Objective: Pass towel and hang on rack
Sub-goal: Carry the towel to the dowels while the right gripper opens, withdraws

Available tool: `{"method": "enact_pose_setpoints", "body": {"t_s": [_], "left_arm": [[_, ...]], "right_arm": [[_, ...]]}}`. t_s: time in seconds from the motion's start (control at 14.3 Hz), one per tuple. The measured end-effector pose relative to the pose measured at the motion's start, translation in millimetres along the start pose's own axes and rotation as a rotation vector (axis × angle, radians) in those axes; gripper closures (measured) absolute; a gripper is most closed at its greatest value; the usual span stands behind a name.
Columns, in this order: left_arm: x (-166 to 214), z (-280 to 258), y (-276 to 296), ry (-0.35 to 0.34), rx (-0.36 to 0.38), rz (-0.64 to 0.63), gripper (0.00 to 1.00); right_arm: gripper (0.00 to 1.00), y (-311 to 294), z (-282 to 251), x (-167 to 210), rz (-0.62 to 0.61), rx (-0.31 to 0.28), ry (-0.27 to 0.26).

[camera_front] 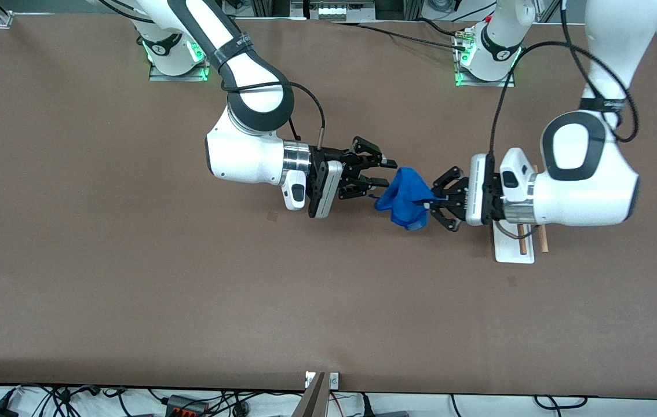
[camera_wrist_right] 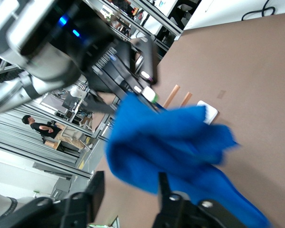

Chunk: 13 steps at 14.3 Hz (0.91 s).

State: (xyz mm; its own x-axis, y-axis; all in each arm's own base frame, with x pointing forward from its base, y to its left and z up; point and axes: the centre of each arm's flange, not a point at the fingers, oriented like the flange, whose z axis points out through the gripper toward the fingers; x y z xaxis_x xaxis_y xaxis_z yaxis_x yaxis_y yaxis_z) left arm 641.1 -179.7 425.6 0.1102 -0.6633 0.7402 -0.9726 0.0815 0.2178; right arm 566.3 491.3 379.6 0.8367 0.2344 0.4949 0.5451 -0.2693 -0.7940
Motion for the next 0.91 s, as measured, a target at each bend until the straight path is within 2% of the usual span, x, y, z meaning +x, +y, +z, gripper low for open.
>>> {"method": "enact_pose_setpoints", "body": {"t_s": [0.14, 0.28, 0.49, 0.63, 0.77, 0.91], "left_arm": [[2.2, -27.3, 7.4, -0.091, 0.004, -0.096, 0.94], [2.7, -51.9, 17.2, -0.212, 0.014, -0.197, 0.94], [-10.8, -79.0, 21.9, -0.357, 0.057, -0.285, 0.94], [-33.4, -91.9, 20.6, -0.416, 0.068, -0.335, 0.94], [-52.6, -100.9, 23.4, -0.474, 0.062, -0.431, 0.94], [-65.9, -110.7, 27.1, -0.520, 0.064, -0.501, 0.94]], "right_arm": [[0.19, 4.0, -2.7, -1.6, -0.008, -0.052, -0.054], [0.00, 0.1, -7.3, 0.0, 0.016, -0.140, -0.131], [0.00, -9.5, -12.5, -0.5, 0.087, -0.227, -0.231], [0.00, 4.4, -28.2, -3.6, 0.135, -0.320, -0.336], [0.00, 29.8, -60.5, -5.5, 0.193, -0.400, -0.437], [0.00, 54.7, -103.1, -4.7, 0.248, -0.449, -0.506]]}}
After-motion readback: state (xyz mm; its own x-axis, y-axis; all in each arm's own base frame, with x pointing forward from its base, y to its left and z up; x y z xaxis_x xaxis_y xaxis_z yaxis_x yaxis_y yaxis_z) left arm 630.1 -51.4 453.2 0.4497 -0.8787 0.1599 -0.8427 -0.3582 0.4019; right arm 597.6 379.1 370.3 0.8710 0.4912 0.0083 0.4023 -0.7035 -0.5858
